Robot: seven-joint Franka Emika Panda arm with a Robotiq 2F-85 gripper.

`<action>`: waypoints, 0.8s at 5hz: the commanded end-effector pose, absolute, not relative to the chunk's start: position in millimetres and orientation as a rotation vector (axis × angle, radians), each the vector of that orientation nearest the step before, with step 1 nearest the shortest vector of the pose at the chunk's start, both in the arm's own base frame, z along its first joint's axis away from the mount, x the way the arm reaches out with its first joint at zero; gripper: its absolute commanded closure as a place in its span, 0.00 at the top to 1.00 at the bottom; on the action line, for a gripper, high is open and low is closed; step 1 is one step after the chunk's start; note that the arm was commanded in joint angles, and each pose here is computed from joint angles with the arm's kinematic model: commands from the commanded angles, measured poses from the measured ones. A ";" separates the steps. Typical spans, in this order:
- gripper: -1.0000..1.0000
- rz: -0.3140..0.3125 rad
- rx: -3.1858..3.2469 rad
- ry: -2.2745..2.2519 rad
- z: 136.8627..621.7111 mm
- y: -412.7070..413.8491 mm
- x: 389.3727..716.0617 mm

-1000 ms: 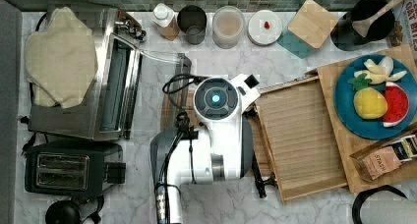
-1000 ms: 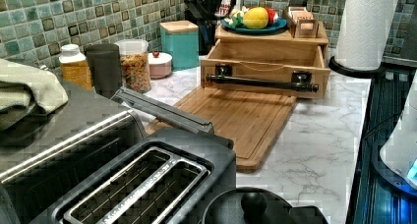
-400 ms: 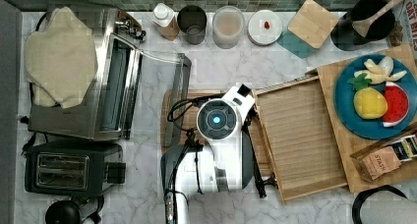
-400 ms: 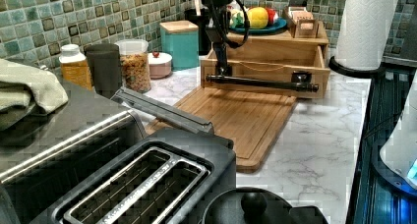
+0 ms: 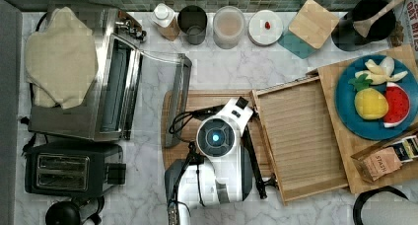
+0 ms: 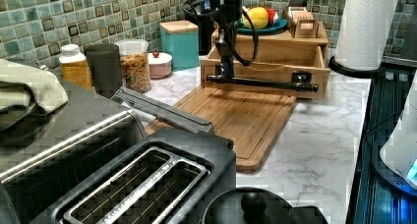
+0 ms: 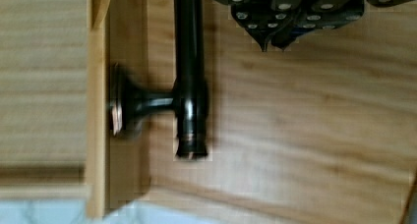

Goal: Close the drawer.

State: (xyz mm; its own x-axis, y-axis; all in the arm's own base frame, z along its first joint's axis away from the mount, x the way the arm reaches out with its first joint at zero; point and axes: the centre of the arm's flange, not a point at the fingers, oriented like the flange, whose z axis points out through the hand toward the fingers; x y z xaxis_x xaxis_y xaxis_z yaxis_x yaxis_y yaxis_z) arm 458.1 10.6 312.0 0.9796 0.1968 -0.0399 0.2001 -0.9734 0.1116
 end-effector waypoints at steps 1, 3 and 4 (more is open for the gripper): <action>0.00 -0.169 2.972 0.334 282.2 -17.5 425.4; 0.00 -0.124 2.938 0.402 280.4 -61.3 428.3; 0.00 -0.086 2.935 0.387 286.4 -82.2 430.5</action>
